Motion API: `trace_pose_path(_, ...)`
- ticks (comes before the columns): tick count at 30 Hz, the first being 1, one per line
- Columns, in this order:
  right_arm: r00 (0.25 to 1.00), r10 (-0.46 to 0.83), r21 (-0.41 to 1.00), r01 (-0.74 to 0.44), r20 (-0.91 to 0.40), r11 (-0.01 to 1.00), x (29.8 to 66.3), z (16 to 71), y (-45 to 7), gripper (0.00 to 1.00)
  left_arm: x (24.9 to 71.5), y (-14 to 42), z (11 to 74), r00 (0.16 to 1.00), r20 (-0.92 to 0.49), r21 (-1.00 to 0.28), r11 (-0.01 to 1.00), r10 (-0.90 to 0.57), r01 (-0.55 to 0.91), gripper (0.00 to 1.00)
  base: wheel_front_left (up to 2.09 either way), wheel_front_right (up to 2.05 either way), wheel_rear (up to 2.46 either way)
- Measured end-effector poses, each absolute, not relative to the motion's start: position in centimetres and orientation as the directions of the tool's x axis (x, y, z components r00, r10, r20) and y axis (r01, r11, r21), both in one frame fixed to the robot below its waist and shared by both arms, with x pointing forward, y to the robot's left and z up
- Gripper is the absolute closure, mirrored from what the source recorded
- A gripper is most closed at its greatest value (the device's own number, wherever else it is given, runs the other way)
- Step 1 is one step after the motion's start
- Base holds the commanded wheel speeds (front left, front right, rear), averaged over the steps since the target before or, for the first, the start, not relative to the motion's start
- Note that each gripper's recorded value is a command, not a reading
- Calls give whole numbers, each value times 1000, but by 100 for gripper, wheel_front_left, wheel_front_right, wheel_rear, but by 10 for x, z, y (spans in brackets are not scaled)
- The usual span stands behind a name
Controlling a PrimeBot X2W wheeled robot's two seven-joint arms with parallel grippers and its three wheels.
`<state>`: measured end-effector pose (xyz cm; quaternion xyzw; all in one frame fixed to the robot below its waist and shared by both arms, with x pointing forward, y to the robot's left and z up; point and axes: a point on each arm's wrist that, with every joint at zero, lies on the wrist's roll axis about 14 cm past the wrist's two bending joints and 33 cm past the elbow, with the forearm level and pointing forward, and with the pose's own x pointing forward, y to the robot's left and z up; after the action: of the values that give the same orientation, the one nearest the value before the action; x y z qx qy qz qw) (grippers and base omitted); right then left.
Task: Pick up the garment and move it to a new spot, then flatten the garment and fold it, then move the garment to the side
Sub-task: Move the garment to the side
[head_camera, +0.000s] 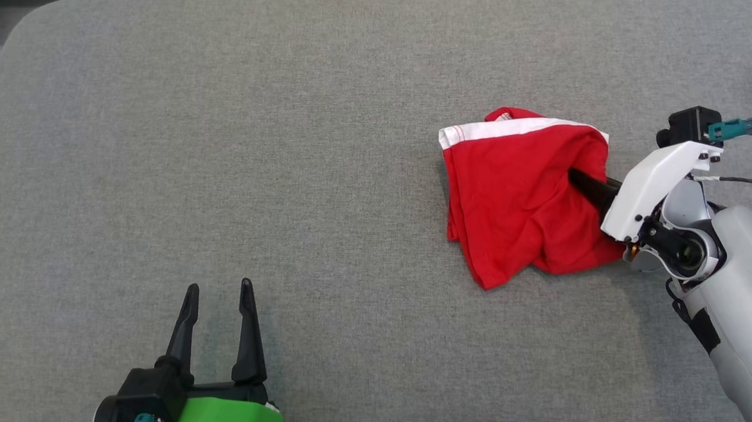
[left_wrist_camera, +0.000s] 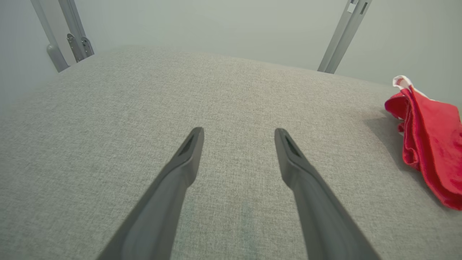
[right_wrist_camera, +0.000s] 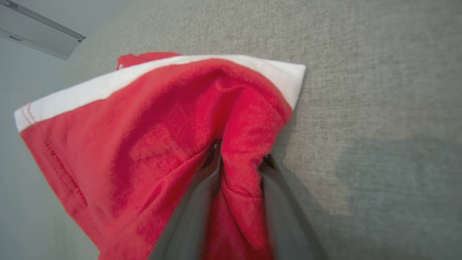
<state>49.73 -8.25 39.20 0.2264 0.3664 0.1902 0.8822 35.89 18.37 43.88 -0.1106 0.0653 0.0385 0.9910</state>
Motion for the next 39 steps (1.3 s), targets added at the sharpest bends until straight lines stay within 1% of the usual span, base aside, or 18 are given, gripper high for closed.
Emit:
trace_pose_path(4, 684, 507, 538, -196, -524, 820, 505, 405, -90, 100, 364, 180, 434, 987, -150, -215, 973, 52, -84, 0, 0, 0, 0)
trace_pose_path(9, 733, 461, 482, -207, -501, 852, 515, 437, -138, 100, 377, 166, 431, 989, -146, -222, 974, 0, -32, 0, 0, 0, 0)
trace_pose_path(12, 760, 414, 451, -178, -502, 875, 514, 457, -176, 100, 388, 150, 432, 990, -132, -229, 973, -57, 25, 0, 0, 0, 0)
trace_pose_path(16, 788, 315, 395, -100, -529, 913, 512, 472, -230, 100, 402, 129, 431, 985, -118, -234, 967, -127, 96, 0, 0, 0, 0)
trace_pose_path(21, 828, 183, 327, 1, -531, 945, 528, 492, -287, 100, 417, 108, 421, 971, -127, -237, 957, -201, 167, 0, 0, 0, 0)
trace_pose_path(24, 816, 111, 298, 78, -567, 951, 534, 483, -314, 100, 419, 105, 406, 963, -161, -228, 957, -218, 179, 0, 0, 0, 0)
trace_pose_path(27, 789, 46, 262, 148, -613, 954, 539, 466, -335, 100, 417, 108, 391, 956, -201, -224, 960, -213, 166, 0, 0, 0, 0)
trace_pose_path(34, 722, -100, 131, 256, -685, 958, 541, 432, -377, 100, 406, 128, 368, 948, -276, -199, 975, -156, 103, 0, 0, 0, 0)
trace_pose_path(36, 722, -171, 62, 284, -670, 957, 541, 429, -394, 49, 404, 132, 366, 948, -283, -194, 976, -148, 95, 0, 0, 0, 0)
trace_pose_path(37, 714, -197, 35, 297, -672, 954, 539, 427, -400, 0, 404, 132, 365, 947, -285, -193, 977, -148, 94, 0, 0, 0, 0)
trace_pose_path(39, 699, -227, -9, 300, -678, 954, 535, 421, -404, 0, 405, 131, 364, 947, -285, -194, 976, -151, 97, 0, 0, 0, 0)
